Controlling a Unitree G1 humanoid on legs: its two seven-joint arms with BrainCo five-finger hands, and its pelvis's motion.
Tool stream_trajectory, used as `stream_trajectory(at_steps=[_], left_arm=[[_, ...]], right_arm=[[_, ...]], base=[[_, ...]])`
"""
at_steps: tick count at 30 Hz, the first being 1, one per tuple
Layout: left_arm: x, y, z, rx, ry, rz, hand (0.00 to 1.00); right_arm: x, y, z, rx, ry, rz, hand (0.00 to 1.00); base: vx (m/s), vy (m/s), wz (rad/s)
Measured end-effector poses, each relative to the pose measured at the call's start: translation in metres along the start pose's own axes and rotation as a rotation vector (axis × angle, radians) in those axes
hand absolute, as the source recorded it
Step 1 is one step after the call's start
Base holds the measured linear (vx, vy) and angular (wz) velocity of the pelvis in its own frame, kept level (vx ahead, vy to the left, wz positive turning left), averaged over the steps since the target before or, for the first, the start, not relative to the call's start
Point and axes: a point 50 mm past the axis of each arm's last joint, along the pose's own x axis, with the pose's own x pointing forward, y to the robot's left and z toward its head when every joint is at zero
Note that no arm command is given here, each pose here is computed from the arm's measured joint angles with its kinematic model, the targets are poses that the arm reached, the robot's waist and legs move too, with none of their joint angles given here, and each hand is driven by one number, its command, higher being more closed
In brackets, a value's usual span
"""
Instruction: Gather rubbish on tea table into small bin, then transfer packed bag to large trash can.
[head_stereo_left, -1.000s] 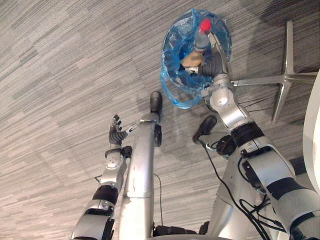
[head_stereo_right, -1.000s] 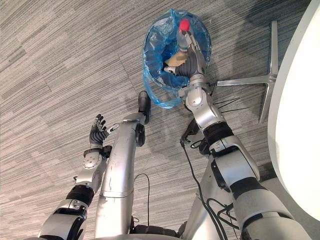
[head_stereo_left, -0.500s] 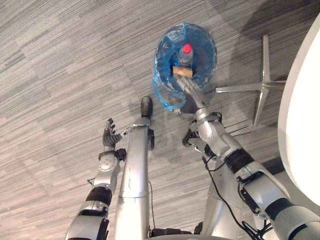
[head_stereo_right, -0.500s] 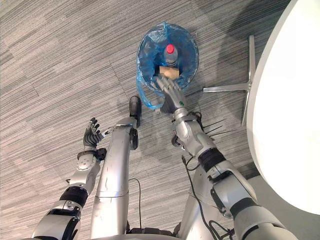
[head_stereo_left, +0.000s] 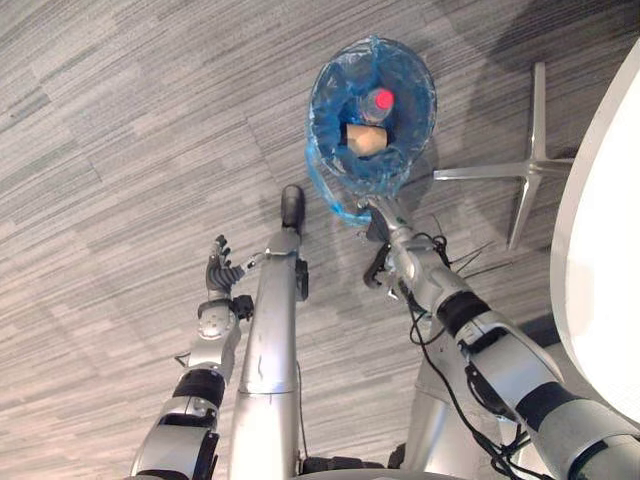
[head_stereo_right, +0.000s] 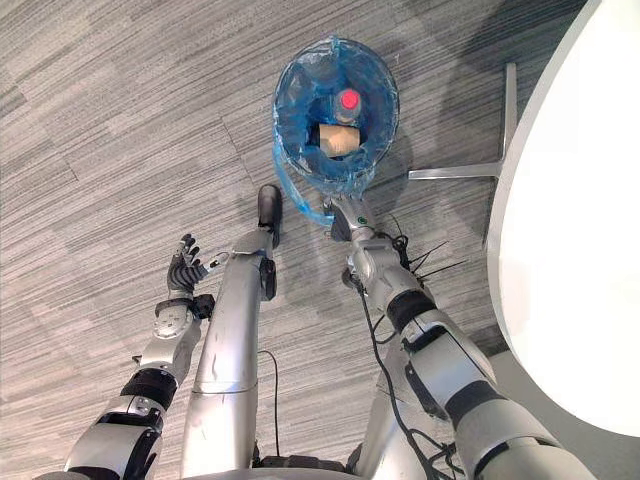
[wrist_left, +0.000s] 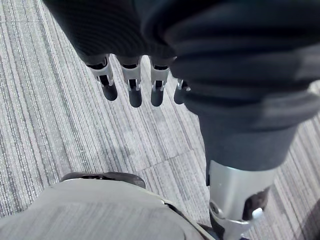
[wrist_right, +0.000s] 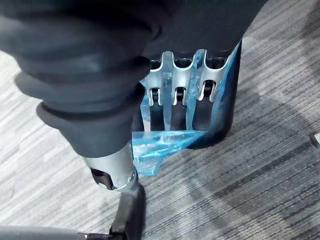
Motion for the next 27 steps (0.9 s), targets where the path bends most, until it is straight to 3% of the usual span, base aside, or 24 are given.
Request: stream_trajectory(at_steps=[14,22,27], left_arm=[[0.000,-0.004,0.000,-0.013,0.004,-0.006,0.00],[-0.005,-0.012,-0.004,-0.023,0.033,-0.032,0.00],[-0.036,-0.027,-0.038,-0.002,0.128,-0.128,0.00]], right_arm=[[0.007,-0.031,0.019,0.218,-0.054,-0.137,1.00],[-0.025,-0.030,0.048,0.718,-0.165,-0.185,1.00],[-0.054,-0.009,0.054,0.938,-0.156,-0.126,1.00]], base=[[-0.01,0.004,0.00],[-0.04,0.006,0.13],[0.04,-0.042,0.12]])
